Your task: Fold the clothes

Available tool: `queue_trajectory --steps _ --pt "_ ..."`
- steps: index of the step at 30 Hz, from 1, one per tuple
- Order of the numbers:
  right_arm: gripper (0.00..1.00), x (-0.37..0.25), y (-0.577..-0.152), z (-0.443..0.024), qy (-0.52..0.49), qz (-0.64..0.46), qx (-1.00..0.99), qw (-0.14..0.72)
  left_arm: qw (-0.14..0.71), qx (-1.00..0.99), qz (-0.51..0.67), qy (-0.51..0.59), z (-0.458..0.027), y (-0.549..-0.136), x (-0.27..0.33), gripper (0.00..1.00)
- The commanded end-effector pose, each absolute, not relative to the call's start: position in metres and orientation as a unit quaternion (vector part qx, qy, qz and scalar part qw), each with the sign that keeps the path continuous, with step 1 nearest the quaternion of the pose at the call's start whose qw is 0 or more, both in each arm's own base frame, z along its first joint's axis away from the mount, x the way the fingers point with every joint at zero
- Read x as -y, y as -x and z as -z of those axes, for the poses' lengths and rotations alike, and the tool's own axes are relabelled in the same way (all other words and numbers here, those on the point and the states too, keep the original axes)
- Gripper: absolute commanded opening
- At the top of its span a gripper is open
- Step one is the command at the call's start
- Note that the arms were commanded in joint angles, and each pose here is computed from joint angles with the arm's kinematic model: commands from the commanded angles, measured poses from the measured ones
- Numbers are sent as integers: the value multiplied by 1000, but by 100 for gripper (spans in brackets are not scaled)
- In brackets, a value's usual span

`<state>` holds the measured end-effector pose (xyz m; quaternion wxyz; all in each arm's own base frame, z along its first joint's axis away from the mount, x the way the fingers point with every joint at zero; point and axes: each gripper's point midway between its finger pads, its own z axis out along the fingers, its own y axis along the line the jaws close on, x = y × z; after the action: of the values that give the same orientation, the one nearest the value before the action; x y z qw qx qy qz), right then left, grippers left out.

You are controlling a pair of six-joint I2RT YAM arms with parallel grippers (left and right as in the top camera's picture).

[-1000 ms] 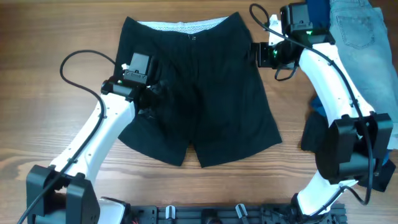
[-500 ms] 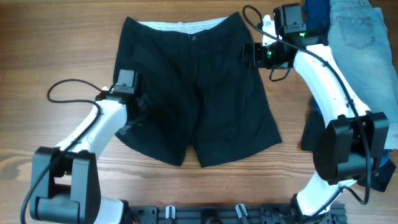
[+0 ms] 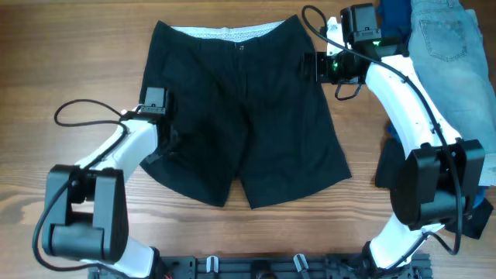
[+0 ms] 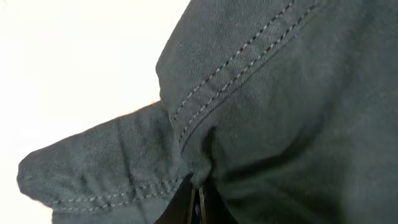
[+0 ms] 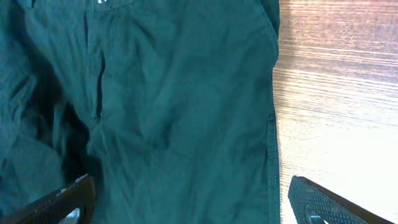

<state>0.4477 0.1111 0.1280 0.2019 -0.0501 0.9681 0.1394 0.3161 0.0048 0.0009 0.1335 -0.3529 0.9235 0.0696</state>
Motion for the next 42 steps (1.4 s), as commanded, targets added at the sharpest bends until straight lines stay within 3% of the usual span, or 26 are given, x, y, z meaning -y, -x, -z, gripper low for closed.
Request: queue_trajectory --steps 1,8,16,17,18,19,21,27,38,42 --pt "100 -114 -448 -122 57 -146 -967 199 155 -910 -111 368 1 -320 -30 4" --pt "100 -118 -467 -132 62 -150 -957 241 243 -875 -94 409 -15 -362 -86 4" --pt "100 -120 -484 -143 67 -154 -945 281 304 -841 -94 437 -31 -380 -139 4" --pt "100 -121 -487 -145 67 -155 -942 289 303 -841 -89 439 -31 -380 -140 11" --pt "100 -122 -491 -148 67 -156 -939 298 300 -843 -80 439 -30 -380 -139 42" --pt "99 -122 -496 -150 66 -158 -935 309 297 -846 -69 437 -28 -381 -135 67" --pt "99 -125 -508 -155 70 -162 -926 334 287 -855 -41 430 -25 -383 -125 100" --pt "91 -133 -549 -155 92 -165 -894 406 281 -869 81 398 -46 -393 -82 100" --pt "90 -145 -582 -103 102 -185 -879 428 444 -820 136 335 -200 -380 -62 100" --pt "85 -144 -586 -83 98 -181 -883 421 456 -821 149 310 -220 -369 -40 100"
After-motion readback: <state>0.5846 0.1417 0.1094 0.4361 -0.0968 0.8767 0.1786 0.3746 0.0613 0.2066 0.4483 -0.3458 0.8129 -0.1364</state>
